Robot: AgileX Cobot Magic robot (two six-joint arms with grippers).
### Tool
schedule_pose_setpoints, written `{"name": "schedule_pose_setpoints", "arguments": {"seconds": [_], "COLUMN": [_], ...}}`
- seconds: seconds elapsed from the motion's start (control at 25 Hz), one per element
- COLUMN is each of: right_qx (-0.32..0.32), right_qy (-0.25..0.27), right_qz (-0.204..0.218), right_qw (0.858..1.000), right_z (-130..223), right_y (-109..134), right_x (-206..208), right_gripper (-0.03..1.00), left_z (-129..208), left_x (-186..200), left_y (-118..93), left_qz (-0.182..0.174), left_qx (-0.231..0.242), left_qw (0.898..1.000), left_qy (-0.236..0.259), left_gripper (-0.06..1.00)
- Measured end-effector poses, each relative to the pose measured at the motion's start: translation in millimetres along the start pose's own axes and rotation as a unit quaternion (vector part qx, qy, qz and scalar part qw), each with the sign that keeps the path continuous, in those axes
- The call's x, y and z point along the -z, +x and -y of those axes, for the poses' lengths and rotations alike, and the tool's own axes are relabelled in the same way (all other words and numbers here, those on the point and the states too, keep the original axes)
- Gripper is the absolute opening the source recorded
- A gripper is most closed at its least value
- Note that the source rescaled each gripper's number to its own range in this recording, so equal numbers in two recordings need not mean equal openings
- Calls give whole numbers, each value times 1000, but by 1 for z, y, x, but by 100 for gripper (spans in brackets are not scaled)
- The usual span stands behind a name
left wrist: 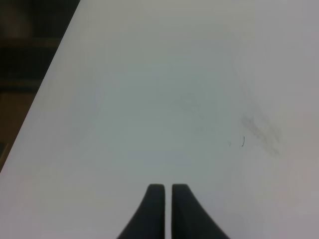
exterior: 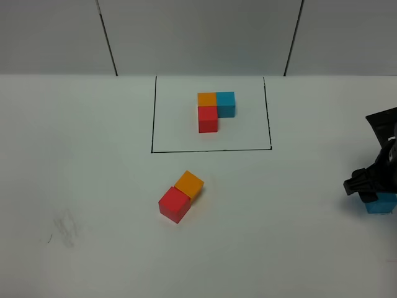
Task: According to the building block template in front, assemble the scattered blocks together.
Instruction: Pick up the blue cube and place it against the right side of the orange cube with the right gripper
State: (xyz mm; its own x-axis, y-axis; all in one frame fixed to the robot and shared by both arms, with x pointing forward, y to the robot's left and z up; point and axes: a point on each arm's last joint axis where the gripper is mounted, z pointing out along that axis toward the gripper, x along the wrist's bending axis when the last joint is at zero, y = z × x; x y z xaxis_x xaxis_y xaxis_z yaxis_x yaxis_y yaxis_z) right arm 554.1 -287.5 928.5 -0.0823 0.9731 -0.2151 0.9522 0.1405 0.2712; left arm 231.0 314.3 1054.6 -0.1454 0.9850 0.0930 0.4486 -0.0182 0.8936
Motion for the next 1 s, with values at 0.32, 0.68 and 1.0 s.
{"name": "schedule_pose_setpoints", "arguments": {"seconds": [0.32, 0.68, 1.0], "right_qx": [-7, -8, -7], "right_qy": [-7, 15, 14], "right_qz": [-14, -23, -25], "right_qw": [1000, 1000, 1000], "right_z": [10, 12, 12], "right_y": [-1, 4, 5], "right_x": [-17, -38, -41], "right_gripper": [89, 88, 52], "left_z": [0, 0, 0], "left_x": [0, 0, 0], "left_y": [0, 0, 0], "left_qz": [0, 0, 0], "left_qx": [0, 0, 0], "left_qw": [1000, 1000, 1000], "left_qy": [0, 0, 0], "left_gripper": [0, 0, 0]}}
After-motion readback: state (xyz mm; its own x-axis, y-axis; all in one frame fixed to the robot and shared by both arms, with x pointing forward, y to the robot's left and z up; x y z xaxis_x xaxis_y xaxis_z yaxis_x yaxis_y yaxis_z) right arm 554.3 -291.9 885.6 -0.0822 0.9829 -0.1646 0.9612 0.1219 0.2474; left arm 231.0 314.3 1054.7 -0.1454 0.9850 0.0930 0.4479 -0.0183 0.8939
